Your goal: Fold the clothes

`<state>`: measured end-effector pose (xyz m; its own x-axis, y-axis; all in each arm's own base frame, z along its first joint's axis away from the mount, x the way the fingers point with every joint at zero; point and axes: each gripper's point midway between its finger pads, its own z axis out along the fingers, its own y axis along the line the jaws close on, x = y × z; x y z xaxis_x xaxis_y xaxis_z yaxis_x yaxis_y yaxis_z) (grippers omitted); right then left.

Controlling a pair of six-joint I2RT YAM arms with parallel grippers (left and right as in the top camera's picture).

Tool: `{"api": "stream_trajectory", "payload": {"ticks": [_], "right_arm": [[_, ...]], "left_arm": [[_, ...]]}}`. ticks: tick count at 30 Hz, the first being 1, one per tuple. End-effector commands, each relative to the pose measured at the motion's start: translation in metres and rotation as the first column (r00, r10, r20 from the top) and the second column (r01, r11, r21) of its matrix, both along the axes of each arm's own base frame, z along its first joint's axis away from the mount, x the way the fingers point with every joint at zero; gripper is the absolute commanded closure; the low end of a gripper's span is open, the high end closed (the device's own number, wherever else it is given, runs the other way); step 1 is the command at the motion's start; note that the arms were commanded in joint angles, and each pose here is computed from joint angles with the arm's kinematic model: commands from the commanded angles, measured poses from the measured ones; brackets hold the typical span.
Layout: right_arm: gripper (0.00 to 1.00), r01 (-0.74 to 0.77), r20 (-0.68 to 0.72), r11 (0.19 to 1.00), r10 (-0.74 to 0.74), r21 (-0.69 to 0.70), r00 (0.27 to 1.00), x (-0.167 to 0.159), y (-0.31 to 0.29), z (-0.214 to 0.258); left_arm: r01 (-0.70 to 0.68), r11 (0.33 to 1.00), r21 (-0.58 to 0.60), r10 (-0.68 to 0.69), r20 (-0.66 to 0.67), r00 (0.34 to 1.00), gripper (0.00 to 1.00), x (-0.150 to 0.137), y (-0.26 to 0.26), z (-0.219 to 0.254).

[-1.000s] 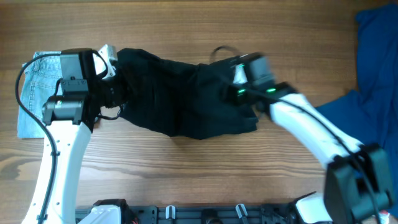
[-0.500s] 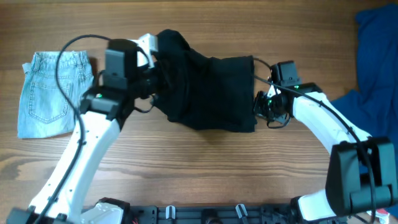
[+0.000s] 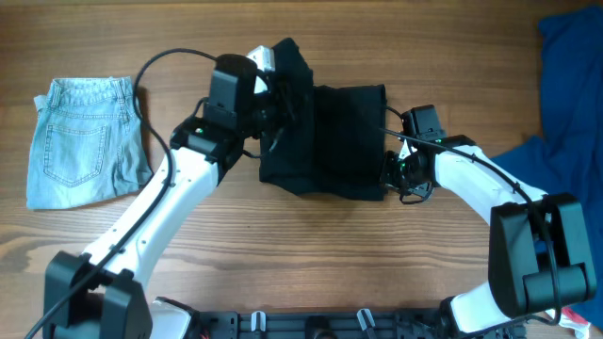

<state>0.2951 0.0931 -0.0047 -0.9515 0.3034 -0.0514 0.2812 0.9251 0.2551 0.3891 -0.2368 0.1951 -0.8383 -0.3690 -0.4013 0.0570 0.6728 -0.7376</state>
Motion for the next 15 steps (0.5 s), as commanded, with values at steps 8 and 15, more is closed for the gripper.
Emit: {"api": "stream_trajectory", "payload": {"ticks": [8, 15], "right_arm": [[0.9, -0.029, -0.032, 1.0, 0.029, -0.006, 0.999, -0.009, 0.004, -0.012], [0.9, -0.029, -0.032, 1.0, 0.029, -0.006, 0.999, -0.009, 0.004, -0.012]], "left_arm": [[0.066, 0.998, -0.011, -0.066, -0.033, 0.997, 0.93, -0.009, -0.039, -0.014], [0.13, 0.991, -0.018, -0.13, -0.016, 0.991, 0.92, -0.024, -0.065, -0.012]]}}
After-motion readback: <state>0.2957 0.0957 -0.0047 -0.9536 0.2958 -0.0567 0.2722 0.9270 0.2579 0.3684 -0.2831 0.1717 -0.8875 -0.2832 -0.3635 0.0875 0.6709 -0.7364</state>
